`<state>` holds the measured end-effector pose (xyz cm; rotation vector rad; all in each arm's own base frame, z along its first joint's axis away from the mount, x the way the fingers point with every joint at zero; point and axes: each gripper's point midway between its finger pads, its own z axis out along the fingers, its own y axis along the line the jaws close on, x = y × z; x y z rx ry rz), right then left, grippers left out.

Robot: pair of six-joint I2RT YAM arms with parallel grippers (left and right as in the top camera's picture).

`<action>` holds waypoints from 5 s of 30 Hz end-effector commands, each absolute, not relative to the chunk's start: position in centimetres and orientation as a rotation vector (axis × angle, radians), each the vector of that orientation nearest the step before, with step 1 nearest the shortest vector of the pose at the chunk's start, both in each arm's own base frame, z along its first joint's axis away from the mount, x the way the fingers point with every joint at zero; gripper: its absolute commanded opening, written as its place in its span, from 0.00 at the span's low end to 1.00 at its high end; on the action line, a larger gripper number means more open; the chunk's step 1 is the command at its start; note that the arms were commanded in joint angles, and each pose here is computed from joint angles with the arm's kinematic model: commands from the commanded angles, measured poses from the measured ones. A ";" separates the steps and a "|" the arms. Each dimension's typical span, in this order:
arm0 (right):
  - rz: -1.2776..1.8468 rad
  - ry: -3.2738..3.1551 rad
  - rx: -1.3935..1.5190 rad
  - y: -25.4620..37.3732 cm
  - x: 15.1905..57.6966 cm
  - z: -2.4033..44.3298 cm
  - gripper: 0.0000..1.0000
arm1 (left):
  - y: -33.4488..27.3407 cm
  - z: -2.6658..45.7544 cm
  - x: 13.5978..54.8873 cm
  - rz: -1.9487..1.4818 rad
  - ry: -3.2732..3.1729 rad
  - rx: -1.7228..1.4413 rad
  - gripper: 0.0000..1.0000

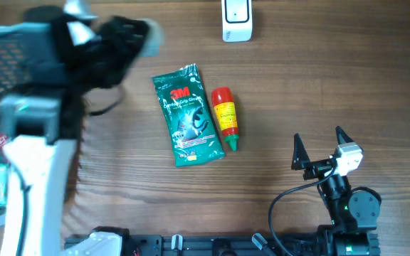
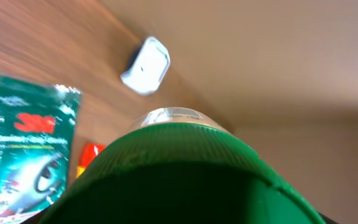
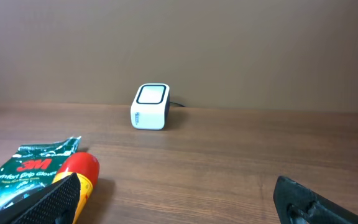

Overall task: Scan the item barcode
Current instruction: 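Carry green-lid jar out and set it right of sriracha bottle, then reach left gripper into basket and grasp small red-white box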

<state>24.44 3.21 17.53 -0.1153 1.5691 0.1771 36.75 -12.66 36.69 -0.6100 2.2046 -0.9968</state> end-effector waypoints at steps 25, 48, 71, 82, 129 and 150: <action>0.163 1.556 -0.122 3.2 24.4 17.8 1.00 | -34.6 5.2 35.6 -0.307 2.704 0.744 0.75; 0.164 1.556 -0.121 3.2 24.4 17.8 1.00 | -29.3 27.4 34.9 -0.314 2.281 0.532 1.00; 0.163 1.556 -0.122 3.2 24.4 17.8 1.00 | 16.7 35.5 24.6 0.076 1.697 -1.548 1.00; 0.163 1.556 -0.122 3.2 24.4 17.8 1.00 | 23.4 21.4 30.1 -0.035 2.357 -1.360 1.00; 0.164 1.556 -0.121 3.2 24.4 17.8 1.00 | 17.9 4.6 28.9 -0.187 2.930 -1.100 0.18; 0.163 1.556 -0.122 3.2 24.4 17.8 1.00 | 13.8 43.1 31.0 -0.275 2.005 -0.798 0.04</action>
